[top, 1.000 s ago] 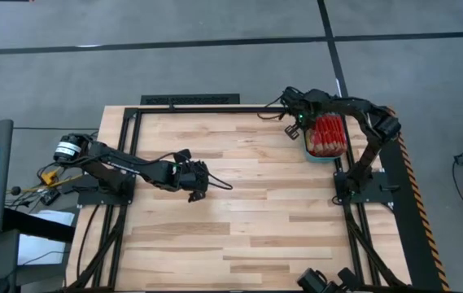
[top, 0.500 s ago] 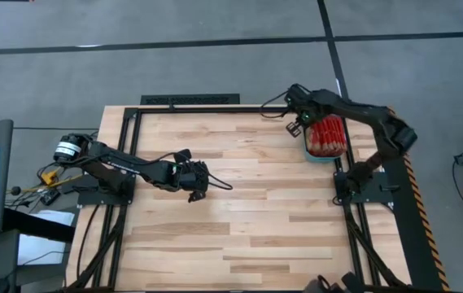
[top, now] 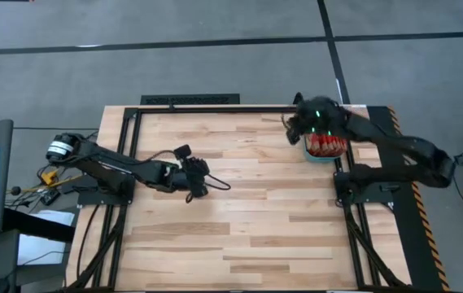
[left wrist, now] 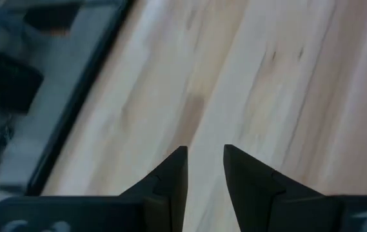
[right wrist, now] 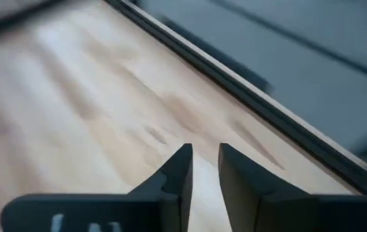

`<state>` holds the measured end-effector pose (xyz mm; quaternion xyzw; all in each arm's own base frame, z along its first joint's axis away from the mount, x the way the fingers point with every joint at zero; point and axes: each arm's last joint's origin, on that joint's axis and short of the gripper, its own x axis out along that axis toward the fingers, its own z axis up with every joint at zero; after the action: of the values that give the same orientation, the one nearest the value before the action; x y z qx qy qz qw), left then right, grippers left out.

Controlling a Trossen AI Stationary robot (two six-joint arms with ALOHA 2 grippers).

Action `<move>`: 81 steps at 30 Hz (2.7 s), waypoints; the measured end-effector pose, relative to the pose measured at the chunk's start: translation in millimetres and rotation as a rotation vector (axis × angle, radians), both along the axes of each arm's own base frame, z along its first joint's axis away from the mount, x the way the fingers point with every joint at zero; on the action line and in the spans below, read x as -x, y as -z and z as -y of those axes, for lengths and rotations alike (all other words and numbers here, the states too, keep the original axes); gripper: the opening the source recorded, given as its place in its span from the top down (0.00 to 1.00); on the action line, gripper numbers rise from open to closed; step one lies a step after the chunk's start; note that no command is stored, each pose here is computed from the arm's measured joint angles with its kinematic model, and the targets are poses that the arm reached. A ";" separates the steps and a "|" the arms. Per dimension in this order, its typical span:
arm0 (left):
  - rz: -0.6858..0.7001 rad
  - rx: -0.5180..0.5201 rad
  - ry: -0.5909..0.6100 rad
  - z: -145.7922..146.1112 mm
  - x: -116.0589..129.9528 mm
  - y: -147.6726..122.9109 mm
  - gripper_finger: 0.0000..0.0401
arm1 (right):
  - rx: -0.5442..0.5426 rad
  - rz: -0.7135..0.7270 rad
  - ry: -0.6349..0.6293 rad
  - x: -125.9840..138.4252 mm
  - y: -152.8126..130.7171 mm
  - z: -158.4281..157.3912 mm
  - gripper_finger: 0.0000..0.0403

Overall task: Sort popcorn bags into baskets
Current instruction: Return to Home Position

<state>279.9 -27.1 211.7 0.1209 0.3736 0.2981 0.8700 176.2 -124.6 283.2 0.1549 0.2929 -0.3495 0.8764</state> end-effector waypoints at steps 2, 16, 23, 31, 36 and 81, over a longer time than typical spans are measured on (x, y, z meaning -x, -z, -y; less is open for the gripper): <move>0.081 0.001 0.039 -1.4 3.5 -9.7 0.77 | 0.050 0.106 -0.087 -4.9 3.5 -20.7 0.77; 0.736 0.011 0.248 -32.0 92.2 -12.4 0.77 | 0.279 0.591 -0.685 -32.9 -1.4 -134.7 0.97; 0.844 -0.026 0.260 -32.6 122.9 -29.4 0.77 | 0.343 0.668 -0.818 -12.4 -18.0 -145.1 0.98; 0.841 -0.003 0.300 -31.7 141.9 -33.7 0.77 | 0.402 0.705 -0.845 14.9 -3.8 -141.3 0.99; 0.797 -0.021 0.297 -30.9 143.3 -30.9 0.77 | 0.411 0.752 -0.817 28.6 12.8 -135.4 0.98; 0.882 0.176 0.316 -31.5 185.0 37.5 0.94 | 0.317 0.841 -0.744 68.8 95.4 -126.7 0.98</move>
<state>94.9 4.4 174.2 -0.0362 -0.0304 0.1521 0.9872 107.4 2.1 187.8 0.0342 -0.1012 0.0336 0.9937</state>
